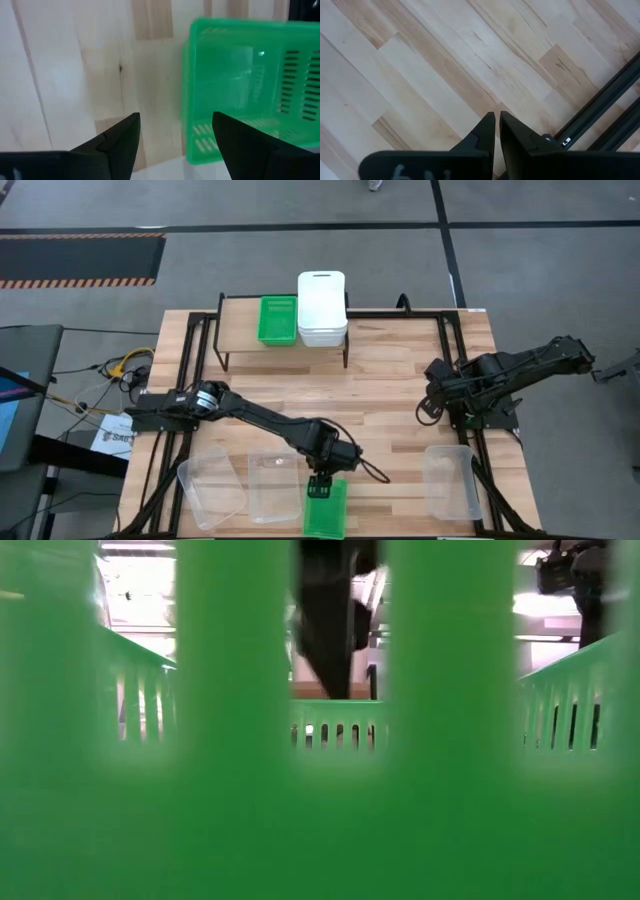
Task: Stack baskets on shelf by color
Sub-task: Stack the green bin on top of the green bins on the shelf
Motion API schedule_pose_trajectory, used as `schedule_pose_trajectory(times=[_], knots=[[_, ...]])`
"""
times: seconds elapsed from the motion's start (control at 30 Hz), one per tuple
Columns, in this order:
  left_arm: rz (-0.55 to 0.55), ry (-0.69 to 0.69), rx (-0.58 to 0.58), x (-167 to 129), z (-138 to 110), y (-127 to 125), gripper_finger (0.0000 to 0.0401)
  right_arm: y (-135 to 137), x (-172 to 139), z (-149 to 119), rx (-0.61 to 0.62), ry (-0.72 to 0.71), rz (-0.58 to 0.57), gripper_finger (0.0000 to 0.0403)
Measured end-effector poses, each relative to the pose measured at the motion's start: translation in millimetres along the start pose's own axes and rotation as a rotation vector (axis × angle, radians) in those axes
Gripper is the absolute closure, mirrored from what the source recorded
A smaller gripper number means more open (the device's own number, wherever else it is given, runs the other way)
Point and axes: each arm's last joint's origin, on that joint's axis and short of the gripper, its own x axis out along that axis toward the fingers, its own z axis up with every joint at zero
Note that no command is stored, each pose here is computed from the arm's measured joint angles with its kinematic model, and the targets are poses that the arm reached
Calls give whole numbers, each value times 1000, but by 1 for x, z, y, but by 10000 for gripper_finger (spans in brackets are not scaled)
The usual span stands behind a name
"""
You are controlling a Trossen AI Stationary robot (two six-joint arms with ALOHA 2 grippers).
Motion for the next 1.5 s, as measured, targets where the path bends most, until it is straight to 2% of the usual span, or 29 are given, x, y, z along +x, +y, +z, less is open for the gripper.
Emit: schedule_pose_trajectory(times=[0.3,0.4,0.53,0.7,0.73,0.9,1.03,1.27,1.4,1.5], knots=[[-34,40,20,30,3,2,166,0,0,0,0,-3,5,351],[-78,61,18,42,5,4,179,1,0,0,-8,-5,8,351],[-58,85,-12,50,6,13,242,1,0,0,-22,0,13,351],[-9,65,-85,47,10,29,370,1,0,0,-23,1,16,351],[-6,62,-114,46,11,33,385,1,0,0,-23,1,15,351],[31,42,-266,39,16,56,399,1,0,0,-23,1,15,351],[58,19,-313,13,22,69,401,1,0,0,-22,1,16,351],[146,2,-224,-71,25,74,401,1,0,1,-21,-3,14,351],[184,-57,-268,-121,2,79,401,1,0,1,-20,-10,13,351],[290,-127,-275,-168,-20,81,401,1,0,1,-18,-15,13,351]])
